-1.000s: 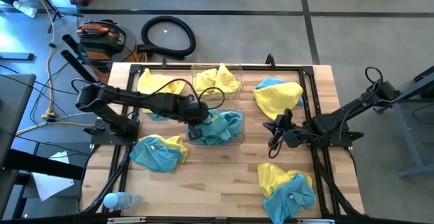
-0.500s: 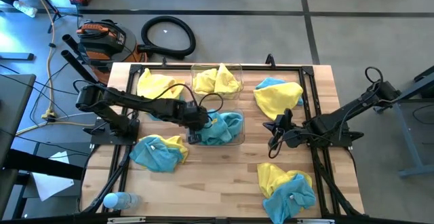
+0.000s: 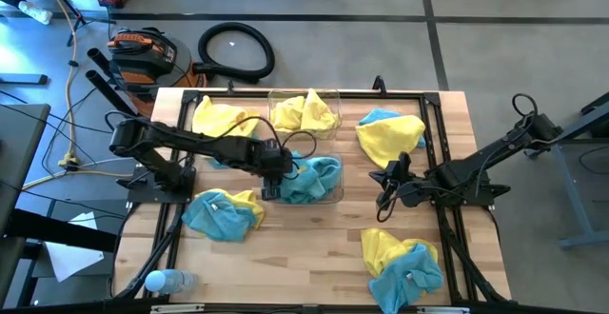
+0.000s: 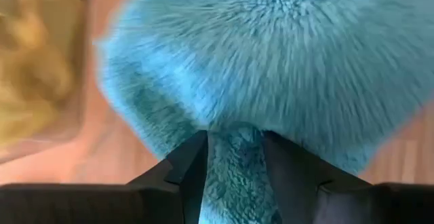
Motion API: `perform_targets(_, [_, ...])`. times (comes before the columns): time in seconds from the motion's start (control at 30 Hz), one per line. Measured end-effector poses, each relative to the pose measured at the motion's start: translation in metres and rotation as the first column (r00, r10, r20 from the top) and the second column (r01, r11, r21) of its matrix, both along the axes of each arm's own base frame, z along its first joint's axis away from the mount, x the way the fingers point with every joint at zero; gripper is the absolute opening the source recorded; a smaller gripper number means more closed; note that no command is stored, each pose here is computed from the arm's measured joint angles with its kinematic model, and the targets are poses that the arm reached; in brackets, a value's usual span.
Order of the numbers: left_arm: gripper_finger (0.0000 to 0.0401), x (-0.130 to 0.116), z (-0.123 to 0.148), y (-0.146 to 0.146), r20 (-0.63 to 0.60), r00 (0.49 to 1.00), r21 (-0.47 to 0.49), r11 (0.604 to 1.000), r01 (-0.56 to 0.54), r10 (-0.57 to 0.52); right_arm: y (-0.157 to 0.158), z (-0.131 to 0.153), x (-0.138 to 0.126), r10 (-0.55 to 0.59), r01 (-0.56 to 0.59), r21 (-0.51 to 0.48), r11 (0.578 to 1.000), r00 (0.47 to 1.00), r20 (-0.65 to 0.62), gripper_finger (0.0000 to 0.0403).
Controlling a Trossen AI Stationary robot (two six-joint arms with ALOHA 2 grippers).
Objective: Sort microfiber towel by color & place in baskets
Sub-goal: Put the blue microfiber towel into the bottom transparent bin
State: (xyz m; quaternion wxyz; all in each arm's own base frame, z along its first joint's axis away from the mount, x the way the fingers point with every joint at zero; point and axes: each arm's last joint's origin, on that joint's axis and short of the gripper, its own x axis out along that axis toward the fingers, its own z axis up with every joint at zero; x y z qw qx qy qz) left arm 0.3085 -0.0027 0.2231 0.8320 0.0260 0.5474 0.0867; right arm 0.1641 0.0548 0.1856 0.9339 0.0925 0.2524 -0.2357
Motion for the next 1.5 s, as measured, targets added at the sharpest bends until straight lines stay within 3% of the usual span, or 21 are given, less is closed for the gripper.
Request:
perform_targets(0.17, [0.0136,0.001,0.036,0.0,0.083,0.996,0.007,1.0,-0.011,0.01,0.0,0.0,0.0,-0.001,0.001,0.001,1.0,1.0,-0.001,0.0])
perform_targets(0.3, [0.0136,0.007,0.04,-0.001,0.135,0.991,0.004,1.0,0.024,-0.024,0.0,0.0,0.0,-0.001,0.001,0.001,1.0,1.0,-0.002,0.0])
perform_targets(0.43, [0.0135,0.021,0.017,-0.003,0.086,0.995,-0.043,0.997,0.057,-0.053,0.0,0.0,0.0,-0.001,0.001,0.001,1.0,1.0,-0.002,0.0])
perform_targets(0.7, [0.0134,0.044,-0.055,-0.005,-0.136,0.989,-0.095,0.994,0.051,-0.064,0.0,-0.001,-0.001,-0.01,0.01,0.012,1.0,1.0,0.0,0.0])
perform_targets(0.87, [0.0133,0.046,-0.065,-0.005,-0.164,0.985,-0.11,0.993,0.043,-0.061,0.0,-0.001,-0.001,-0.013,0.013,0.013,1.0,1.0,-0.005,0.0])
perform_targets(1.13, [0.0133,0.041,-0.024,-0.005,-0.051,0.998,-0.091,0.995,0.039,-0.044,0.0,-0.001,-0.001,-0.014,0.014,0.015,1.0,1.0,-0.004,0.0])
perform_targets(1.5, [0.0133,0.009,0.041,-0.004,0.109,0.994,-0.07,0.998,0.01,-0.003,0.0,-0.001,-0.001,-0.014,0.014,0.016,1.0,1.0,-0.004,0.0])
